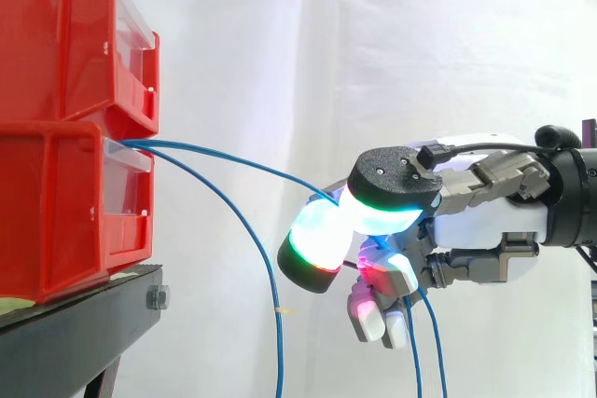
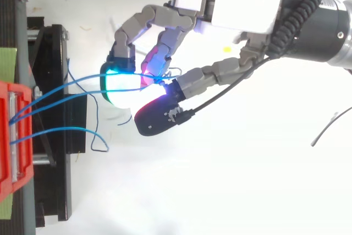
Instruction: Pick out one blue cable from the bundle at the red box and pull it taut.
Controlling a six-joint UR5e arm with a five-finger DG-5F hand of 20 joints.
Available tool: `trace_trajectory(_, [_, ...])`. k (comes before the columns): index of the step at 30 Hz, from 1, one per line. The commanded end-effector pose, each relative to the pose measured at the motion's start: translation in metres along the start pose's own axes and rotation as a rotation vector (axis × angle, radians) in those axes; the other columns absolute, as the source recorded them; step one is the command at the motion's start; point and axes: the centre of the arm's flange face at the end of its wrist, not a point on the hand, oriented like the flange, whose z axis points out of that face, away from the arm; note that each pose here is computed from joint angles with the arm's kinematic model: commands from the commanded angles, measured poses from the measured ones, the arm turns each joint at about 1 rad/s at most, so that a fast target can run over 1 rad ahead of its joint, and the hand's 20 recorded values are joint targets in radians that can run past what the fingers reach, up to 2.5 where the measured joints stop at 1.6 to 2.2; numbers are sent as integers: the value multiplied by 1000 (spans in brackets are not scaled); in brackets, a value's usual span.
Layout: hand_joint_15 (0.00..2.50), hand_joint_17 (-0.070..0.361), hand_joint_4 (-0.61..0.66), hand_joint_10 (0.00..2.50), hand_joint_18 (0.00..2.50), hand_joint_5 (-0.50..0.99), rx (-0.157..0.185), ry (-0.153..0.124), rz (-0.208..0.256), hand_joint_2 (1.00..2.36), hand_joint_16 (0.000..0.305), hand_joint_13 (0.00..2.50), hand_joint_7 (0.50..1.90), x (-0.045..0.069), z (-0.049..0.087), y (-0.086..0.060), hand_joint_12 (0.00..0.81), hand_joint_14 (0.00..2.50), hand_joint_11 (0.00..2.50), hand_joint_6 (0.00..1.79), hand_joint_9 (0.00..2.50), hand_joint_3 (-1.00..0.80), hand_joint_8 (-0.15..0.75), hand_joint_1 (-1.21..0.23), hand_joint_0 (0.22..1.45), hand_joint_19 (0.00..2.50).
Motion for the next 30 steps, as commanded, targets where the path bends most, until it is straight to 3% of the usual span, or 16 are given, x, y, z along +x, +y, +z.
trace_trajectory(1, [559,127,145,25,898,-186,-1,1,-1,1004,56,967,820,0,0,0,419,23,956,927,1167,-451,351,-813,697,660])
trace_trajectory(5, [559,126,163,26,908,-172,-2,1,1,1000,56,981,840,-1,0,1,418,20,957,919,1226,-500,355,-709,643,669])
trace_trajectory(8, [562,128,152,23,926,-162,-1,2,1,1000,57,1013,863,0,0,0,423,22,944,901,1264,-500,351,-524,580,681])
trace_trajectory(12, [571,127,124,26,936,-151,-4,5,-4,1000,57,1039,895,2,0,1,421,20,918,884,1301,-500,349,-429,618,702])
trace_trajectory(18, [577,131,132,26,943,-147,-6,6,-3,1016,58,1035,953,2,1,2,431,22,929,875,1295,-260,360,-528,602,712])
trace_trajectory(21, [568,143,150,25,980,-152,-6,2,-2,1016,64,1042,935,1,1,2,455,21,940,890,1277,-176,377,-612,600,686])
trace_trajectory(22, [568,145,166,24,977,-162,-6,2,-2,1018,65,1026,926,2,1,2,454,19,935,903,1242,-121,376,-698,606,676])
trace_trajectory(30, [574,129,80,26,875,-180,-13,-2,-2,1020,57,956,889,0,3,7,421,21,981,922,1176,-189,344,-802,659,681])
